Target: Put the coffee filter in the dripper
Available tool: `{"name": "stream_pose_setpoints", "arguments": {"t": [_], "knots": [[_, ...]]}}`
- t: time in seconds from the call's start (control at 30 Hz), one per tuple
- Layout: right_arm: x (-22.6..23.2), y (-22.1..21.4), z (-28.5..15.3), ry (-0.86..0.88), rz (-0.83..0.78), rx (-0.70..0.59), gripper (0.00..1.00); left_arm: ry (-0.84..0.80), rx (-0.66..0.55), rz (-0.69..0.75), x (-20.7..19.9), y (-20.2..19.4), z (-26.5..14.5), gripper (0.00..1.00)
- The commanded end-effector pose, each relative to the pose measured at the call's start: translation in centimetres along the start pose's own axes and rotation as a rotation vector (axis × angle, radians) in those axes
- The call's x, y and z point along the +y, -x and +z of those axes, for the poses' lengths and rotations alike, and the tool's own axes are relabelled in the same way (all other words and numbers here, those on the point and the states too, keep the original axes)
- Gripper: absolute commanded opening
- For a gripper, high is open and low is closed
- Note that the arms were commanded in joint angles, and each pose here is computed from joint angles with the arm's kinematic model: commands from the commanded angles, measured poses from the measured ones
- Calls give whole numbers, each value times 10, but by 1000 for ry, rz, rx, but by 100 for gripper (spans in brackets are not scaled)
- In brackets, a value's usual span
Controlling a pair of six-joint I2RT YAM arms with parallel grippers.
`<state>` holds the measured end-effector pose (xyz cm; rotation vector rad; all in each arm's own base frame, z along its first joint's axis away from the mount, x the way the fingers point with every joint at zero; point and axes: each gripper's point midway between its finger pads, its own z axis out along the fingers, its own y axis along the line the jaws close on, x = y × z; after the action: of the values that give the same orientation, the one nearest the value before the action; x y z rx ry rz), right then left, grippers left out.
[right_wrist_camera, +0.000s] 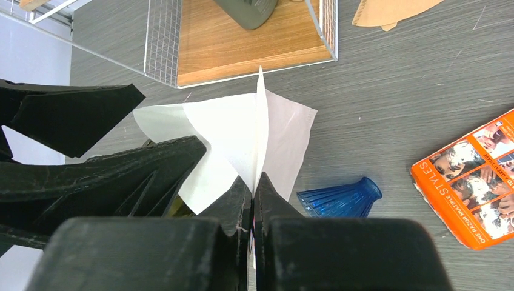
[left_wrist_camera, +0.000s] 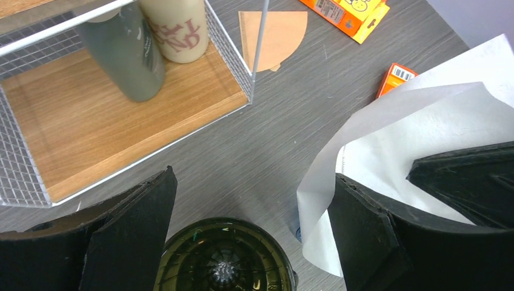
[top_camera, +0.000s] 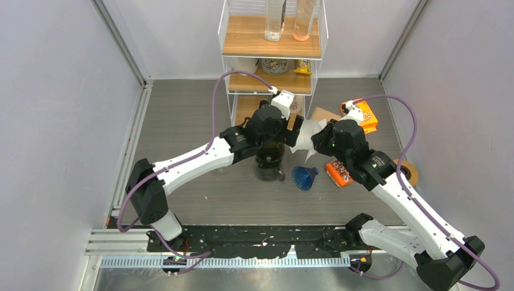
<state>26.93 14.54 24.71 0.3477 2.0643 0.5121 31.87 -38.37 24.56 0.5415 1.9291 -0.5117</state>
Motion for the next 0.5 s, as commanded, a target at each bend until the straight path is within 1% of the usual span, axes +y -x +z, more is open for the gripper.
{"name": "stream_pose_setpoints", "arguments": {"t": [0.0,0.13,0.23,0.37,0.47], "knots": [[3,10,0,14,-30,-43,5,22,-81,-1,2,34,-18,100],[1,9,0,9,-53,-43,5,18,-81,11,3,34,-19,99],[4,7,0,38,-68,-41,5,-21,-71,20,-5,34,-19,96],[10,4,1,79,-93,-29,5,-137,-55,17,-27,34,-18,85],[10,3,2,82,-101,-24,5,-205,-51,18,-39,33,-19,73]]}}
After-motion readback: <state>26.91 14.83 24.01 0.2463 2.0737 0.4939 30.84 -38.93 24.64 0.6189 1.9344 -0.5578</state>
